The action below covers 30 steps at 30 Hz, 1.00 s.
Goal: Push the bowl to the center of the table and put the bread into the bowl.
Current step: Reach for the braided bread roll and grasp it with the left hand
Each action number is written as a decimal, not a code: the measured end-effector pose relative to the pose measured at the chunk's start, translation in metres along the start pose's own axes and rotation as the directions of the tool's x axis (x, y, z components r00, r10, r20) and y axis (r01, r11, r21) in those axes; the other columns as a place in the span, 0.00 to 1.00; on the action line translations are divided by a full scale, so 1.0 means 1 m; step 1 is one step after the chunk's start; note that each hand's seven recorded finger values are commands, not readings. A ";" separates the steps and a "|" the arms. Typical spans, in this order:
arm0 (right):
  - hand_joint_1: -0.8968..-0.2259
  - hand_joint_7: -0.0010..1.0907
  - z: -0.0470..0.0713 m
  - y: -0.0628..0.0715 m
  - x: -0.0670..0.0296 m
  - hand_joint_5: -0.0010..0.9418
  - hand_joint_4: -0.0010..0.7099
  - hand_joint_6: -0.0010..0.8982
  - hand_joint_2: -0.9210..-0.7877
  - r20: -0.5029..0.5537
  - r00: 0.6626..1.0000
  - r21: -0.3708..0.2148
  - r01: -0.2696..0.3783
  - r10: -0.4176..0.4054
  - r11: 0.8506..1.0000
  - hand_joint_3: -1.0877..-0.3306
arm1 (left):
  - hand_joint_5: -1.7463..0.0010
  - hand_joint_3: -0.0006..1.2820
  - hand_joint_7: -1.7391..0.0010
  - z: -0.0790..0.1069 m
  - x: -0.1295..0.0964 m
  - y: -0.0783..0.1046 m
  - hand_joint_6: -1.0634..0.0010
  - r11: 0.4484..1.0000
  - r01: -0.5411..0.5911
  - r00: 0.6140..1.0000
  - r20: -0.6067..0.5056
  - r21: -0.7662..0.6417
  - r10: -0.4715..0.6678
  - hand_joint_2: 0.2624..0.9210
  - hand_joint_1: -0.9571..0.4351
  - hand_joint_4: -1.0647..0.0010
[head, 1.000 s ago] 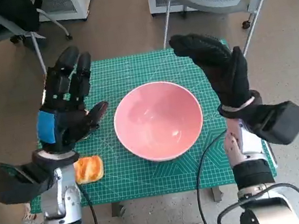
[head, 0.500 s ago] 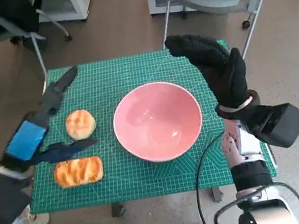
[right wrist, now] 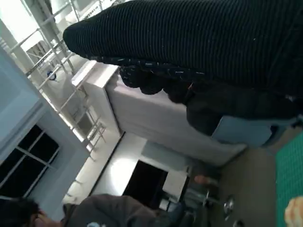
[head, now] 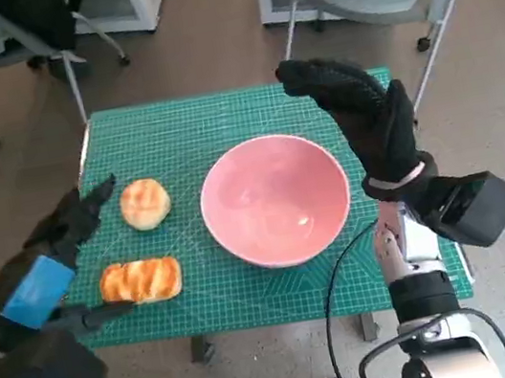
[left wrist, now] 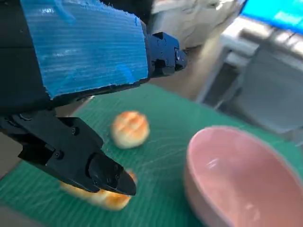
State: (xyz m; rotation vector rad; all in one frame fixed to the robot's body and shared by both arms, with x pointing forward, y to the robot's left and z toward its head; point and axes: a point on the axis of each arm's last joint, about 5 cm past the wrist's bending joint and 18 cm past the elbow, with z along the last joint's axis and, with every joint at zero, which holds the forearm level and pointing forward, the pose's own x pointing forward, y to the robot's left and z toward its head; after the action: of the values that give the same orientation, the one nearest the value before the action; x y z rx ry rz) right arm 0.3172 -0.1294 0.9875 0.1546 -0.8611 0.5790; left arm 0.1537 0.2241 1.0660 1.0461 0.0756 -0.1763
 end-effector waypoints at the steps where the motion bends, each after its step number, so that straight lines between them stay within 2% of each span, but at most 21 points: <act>1: 0.36 0.12 0.000 0.000 -0.0001 0.00 0.11 0.10 0.00 0.000 1.000 0.001 0.000 0.000 1.000 0.26 | 1.00 0.04 0.97 0.000 0.001 -0.002 0.84 1.000 0.013 1.000 -0.014 -0.002 -0.013 0.61 0.74 1.00; 18: 0.37 0.14 -0.003 -0.001 -0.0034 0.00 0.11 0.10 0.00 -0.017 1.000 0.014 0.004 -0.003 1.000 0.24 | 0.99 0.02 0.98 -0.006 0.024 -0.033 0.79 0.986 0.164 0.971 -0.177 0.023 -0.157 0.63 0.70 0.97; 30: 0.37 0.15 -0.003 -0.002 -0.0032 0.00 0.11 0.09 0.00 -0.021 1.000 0.018 -0.001 0.001 1.000 0.24 | 0.99 0.02 0.99 -0.010 0.043 -0.042 0.75 0.979 0.197 0.954 -0.241 0.052 -0.179 0.64 0.69 0.92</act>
State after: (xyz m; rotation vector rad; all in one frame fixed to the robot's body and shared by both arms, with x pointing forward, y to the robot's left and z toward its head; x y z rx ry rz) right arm 0.3185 -0.1317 0.9836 0.1639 -0.8356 0.5887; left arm 0.1886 0.2075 1.0195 1.1325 0.3876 -0.2287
